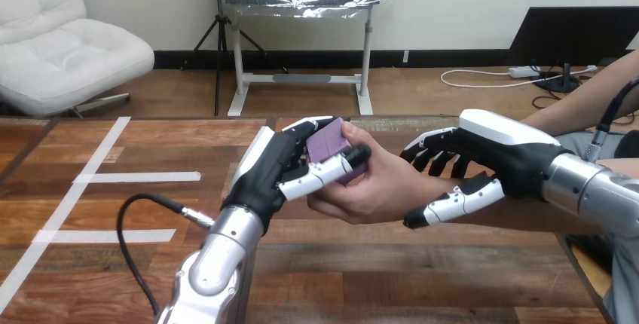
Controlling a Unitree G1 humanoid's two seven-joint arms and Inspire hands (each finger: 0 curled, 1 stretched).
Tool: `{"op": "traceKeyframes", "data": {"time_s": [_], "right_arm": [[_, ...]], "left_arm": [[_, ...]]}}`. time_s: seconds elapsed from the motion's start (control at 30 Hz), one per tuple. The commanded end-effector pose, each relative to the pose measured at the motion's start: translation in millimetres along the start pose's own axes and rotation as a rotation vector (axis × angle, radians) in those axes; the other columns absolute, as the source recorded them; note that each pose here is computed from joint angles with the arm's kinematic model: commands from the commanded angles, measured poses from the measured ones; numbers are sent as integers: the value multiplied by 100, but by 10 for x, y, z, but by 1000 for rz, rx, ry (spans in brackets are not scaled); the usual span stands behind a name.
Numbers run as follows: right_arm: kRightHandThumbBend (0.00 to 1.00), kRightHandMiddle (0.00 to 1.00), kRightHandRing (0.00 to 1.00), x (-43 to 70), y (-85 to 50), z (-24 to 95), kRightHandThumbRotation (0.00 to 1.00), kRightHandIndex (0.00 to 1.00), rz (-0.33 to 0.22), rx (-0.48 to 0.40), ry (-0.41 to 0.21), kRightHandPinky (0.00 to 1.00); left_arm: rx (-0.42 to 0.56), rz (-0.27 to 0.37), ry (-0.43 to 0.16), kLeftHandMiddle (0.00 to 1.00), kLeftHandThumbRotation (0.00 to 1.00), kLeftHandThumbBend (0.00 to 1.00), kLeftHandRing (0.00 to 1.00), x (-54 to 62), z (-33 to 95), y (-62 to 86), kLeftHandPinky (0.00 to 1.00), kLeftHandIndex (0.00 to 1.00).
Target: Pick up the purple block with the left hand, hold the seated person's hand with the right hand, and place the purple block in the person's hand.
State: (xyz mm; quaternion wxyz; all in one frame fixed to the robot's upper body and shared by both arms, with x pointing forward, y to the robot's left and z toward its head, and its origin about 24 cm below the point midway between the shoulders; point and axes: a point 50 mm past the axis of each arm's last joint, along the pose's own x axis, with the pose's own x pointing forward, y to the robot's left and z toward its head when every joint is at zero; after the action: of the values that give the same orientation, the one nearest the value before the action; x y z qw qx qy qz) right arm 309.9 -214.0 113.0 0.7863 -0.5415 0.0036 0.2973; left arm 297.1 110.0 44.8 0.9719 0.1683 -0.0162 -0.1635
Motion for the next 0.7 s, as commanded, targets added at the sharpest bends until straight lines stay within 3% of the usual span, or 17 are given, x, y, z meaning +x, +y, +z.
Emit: {"op": "traceKeyframes", "data": {"time_s": [0.0, 0.27, 0.67], "right_arm": [[96, 79, 78, -29, 48, -26, 68, 80, 6, 19, 5, 65], [93, 79, 77, -42, 57, -28, 68, 81, -1, 28, -1, 63], [90, 78, 76, -68, 88, -39, 66, 80, -12, 40, -9, 63]], "left_arm": [[43, 34, -113, 81, 86, 77, 82, 2, 253, 105, 75, 78], [41, 84, -127, 79, 95, 75, 80, -88, 252, 166, 76, 78], [29, 141, -138, 77, 100, 63, 76, -211, 214, 231, 67, 75]]}}
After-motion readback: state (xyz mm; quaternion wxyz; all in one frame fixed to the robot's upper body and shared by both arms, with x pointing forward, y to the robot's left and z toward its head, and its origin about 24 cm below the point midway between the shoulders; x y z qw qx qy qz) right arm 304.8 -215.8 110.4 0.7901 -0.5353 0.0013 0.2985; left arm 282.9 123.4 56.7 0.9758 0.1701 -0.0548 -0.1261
